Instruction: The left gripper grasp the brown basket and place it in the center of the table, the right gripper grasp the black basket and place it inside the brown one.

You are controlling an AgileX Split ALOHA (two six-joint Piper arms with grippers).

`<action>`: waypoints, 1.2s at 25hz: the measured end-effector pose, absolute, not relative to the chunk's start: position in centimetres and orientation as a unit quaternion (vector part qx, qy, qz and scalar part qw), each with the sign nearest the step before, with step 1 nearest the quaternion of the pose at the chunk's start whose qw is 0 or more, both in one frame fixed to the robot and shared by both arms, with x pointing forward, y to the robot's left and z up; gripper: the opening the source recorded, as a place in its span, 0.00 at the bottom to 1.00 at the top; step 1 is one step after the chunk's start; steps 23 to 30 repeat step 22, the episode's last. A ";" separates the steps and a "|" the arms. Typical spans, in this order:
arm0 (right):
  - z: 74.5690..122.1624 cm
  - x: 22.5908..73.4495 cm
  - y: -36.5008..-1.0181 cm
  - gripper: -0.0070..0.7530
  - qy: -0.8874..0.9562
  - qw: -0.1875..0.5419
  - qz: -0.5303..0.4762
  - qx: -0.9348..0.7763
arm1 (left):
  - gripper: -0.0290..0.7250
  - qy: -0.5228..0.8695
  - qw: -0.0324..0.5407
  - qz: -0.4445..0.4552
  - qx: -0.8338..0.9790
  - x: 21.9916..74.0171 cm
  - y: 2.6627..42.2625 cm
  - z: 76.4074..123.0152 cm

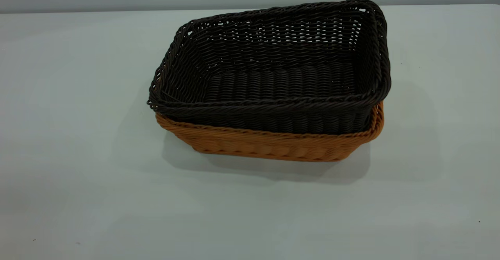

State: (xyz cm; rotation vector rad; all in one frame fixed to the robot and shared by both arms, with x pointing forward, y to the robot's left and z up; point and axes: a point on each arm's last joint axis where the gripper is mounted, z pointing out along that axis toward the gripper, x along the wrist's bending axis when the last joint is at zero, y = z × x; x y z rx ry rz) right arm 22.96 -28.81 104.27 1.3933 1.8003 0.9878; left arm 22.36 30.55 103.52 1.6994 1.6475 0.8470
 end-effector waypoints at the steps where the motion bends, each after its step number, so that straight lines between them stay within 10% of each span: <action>1: 104.2 23.0 -28.9 0.76 0.679 0.325 0.375 0.541 | 0.70 0.623 0.309 0.320 0.643 22.4 30.6 103.5; 30: 104.0 23.2 -30.2 0.76 0.623 0.345 0.351 0.608 | 0.70 0.623 0.309 0.320 0.643 22.4 30.6 103.5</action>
